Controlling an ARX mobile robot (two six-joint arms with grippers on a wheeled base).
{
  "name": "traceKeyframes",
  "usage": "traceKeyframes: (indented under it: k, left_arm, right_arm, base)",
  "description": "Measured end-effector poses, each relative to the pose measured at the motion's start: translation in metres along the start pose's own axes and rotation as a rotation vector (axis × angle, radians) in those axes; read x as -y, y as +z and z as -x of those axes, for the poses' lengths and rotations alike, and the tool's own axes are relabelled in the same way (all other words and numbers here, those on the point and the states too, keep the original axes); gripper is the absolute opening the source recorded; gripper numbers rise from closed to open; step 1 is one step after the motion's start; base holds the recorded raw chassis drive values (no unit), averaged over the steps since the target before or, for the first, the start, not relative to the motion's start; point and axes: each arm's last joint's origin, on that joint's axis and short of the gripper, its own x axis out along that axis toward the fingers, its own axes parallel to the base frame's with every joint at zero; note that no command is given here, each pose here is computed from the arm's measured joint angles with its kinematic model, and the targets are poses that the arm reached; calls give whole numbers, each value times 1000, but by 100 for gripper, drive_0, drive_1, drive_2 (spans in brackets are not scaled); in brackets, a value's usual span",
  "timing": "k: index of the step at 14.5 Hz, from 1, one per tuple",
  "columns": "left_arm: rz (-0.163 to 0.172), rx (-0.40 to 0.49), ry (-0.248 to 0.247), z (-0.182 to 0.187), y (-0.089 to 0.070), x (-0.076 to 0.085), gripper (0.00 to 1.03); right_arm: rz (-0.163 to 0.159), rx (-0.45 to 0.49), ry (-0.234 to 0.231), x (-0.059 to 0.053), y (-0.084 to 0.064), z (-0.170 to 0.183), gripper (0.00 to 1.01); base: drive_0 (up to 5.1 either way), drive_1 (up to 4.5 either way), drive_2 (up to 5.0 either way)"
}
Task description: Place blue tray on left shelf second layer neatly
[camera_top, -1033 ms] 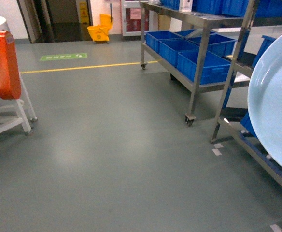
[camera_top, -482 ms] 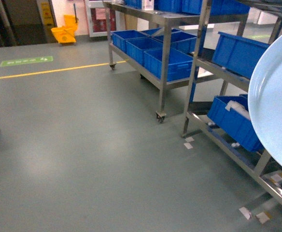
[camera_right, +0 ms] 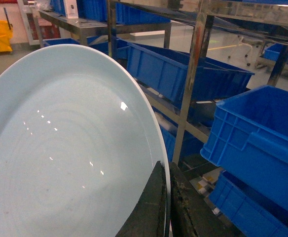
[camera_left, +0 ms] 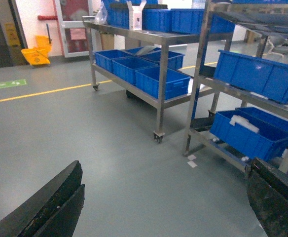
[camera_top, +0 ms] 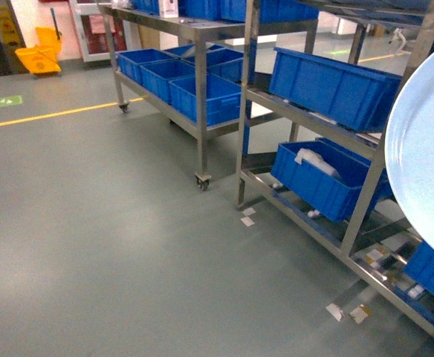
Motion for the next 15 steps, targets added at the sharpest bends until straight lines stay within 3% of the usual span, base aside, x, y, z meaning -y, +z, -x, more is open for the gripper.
traceKeyframes:
  k: [15]
  left_arm:
    - [0,0,0,0,0,0,98]
  right_arm:
    - [0,-7,1,0,-1,-1,2]
  base:
    - [-171,259,-601]
